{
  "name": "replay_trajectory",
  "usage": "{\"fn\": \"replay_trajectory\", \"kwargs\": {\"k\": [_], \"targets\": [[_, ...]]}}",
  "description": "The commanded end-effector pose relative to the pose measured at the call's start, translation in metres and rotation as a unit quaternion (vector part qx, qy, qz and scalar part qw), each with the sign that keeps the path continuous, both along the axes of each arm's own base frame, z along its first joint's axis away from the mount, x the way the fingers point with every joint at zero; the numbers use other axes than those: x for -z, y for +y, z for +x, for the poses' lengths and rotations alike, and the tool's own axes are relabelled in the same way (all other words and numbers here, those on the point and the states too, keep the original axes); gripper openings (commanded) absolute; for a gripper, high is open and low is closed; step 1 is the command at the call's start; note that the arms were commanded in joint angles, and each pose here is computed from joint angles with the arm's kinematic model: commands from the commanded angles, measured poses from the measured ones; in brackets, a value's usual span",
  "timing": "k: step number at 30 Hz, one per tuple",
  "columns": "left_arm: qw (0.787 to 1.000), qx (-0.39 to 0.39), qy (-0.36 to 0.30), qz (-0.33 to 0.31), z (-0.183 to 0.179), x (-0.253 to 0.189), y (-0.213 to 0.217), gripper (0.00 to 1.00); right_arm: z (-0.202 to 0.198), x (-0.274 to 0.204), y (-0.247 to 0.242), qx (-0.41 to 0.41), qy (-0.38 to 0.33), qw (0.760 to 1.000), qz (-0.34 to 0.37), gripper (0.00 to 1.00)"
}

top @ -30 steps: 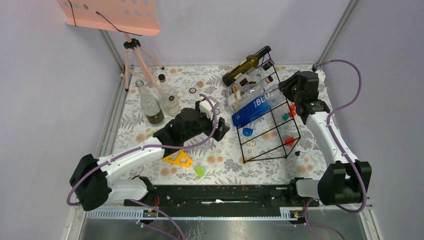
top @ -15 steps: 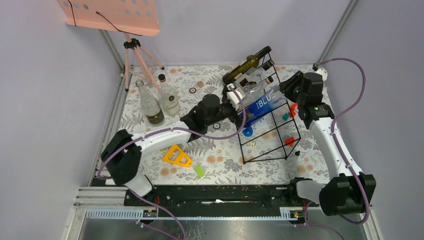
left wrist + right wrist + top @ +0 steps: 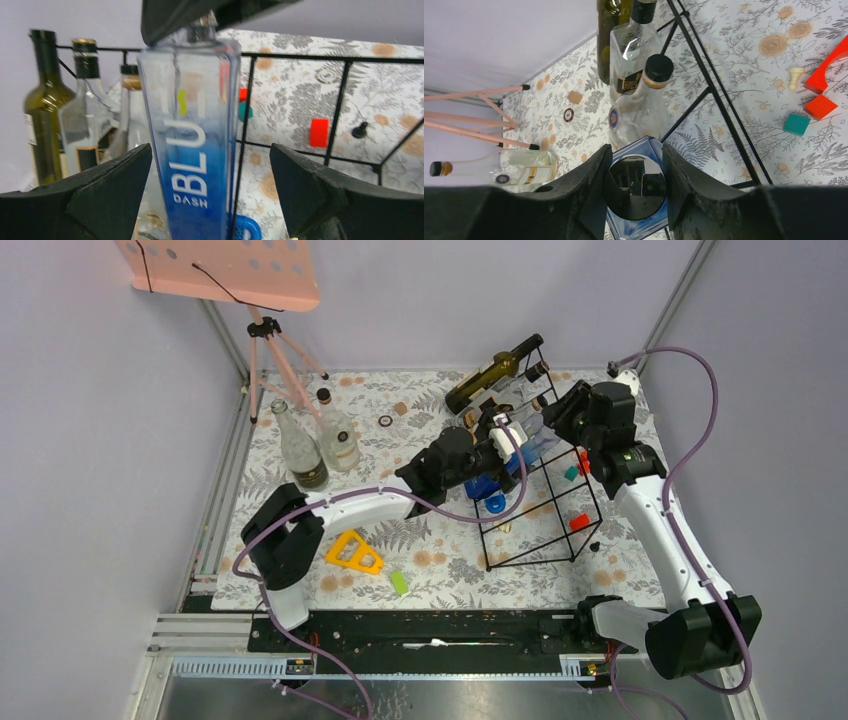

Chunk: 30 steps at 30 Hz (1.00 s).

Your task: Take the wine bottle off the wine rack

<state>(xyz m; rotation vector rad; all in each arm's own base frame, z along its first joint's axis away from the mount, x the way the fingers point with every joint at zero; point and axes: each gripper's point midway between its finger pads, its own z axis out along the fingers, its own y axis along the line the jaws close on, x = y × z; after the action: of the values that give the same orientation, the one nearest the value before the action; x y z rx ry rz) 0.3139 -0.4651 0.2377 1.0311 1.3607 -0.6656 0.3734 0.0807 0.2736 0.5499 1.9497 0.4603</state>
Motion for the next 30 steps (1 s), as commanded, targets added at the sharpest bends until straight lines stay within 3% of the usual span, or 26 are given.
{"fn": "replay_trajectory", "kwargs": {"k": [1,18,26,30], "targets": [[0.996,-0.024,-0.074,-0.048,0.019,-0.054,-0.007,0.99,-0.007,-0.081,0.021,-0.033,-0.096,0.994,0.05,0.0],[0.998,-0.021,-0.043,-0.045,0.033,-0.051,-0.008,0.97,-0.028,-0.108,0.056,-0.156,-0.16,0.974,0.041,0.0],[0.998,-0.043,-0.027,-0.047,0.042,-0.049,-0.005,0.82,-0.032,-0.108,0.064,-0.174,-0.156,0.971,0.051,0.0],[0.996,-0.069,-0.023,-0.047,0.05,-0.046,0.0,0.8,-0.034,-0.108,0.069,-0.185,-0.155,0.969,0.061,0.0]]}}
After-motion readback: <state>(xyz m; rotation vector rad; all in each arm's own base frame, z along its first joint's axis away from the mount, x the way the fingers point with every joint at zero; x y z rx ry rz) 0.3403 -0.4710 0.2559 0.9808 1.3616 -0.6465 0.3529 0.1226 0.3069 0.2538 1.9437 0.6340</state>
